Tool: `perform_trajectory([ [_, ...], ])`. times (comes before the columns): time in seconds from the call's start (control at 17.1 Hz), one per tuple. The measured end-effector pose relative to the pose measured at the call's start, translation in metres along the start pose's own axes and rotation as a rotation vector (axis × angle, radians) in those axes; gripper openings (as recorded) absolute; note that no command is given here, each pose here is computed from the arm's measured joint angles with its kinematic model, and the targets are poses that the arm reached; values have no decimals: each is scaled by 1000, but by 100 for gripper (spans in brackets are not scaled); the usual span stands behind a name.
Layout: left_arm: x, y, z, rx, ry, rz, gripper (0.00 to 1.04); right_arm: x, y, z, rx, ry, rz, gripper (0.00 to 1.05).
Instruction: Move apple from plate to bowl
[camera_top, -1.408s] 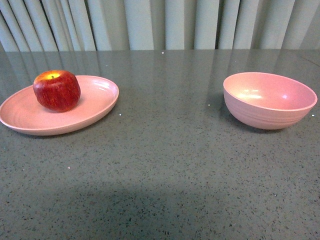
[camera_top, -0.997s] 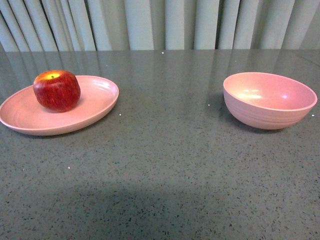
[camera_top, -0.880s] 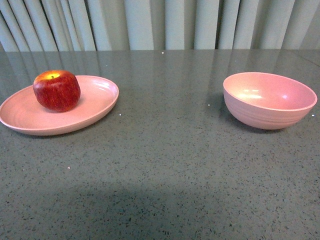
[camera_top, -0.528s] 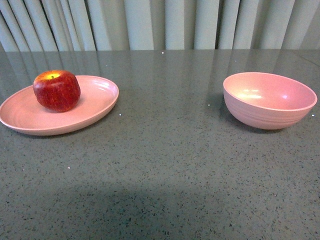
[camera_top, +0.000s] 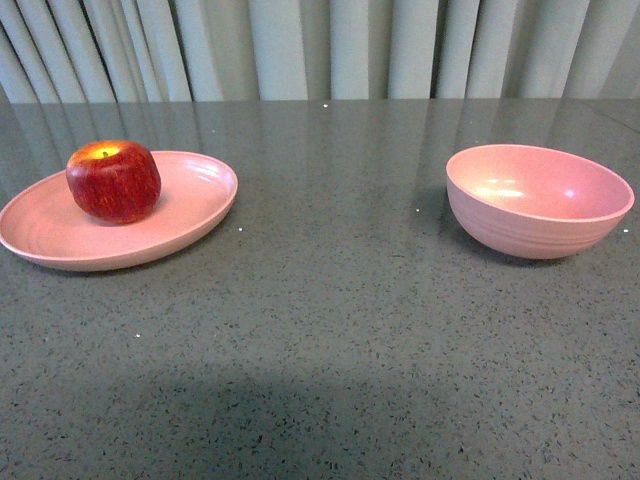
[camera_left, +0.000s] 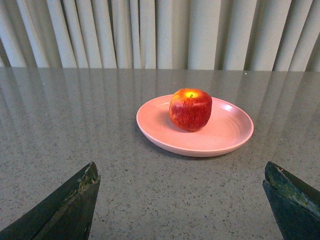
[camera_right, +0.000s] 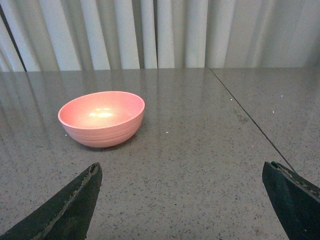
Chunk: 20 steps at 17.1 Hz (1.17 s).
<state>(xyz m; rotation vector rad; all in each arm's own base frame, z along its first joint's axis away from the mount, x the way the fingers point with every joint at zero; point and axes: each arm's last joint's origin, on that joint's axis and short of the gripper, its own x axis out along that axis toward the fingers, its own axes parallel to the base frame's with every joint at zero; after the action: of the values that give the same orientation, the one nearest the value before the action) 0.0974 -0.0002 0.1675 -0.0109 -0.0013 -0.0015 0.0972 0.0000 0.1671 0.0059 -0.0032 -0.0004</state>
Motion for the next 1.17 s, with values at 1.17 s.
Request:
perform_trajectory([
  [1.17,0,0,0,0,0,0,98,249,25,96,-49,389,62,98],
])
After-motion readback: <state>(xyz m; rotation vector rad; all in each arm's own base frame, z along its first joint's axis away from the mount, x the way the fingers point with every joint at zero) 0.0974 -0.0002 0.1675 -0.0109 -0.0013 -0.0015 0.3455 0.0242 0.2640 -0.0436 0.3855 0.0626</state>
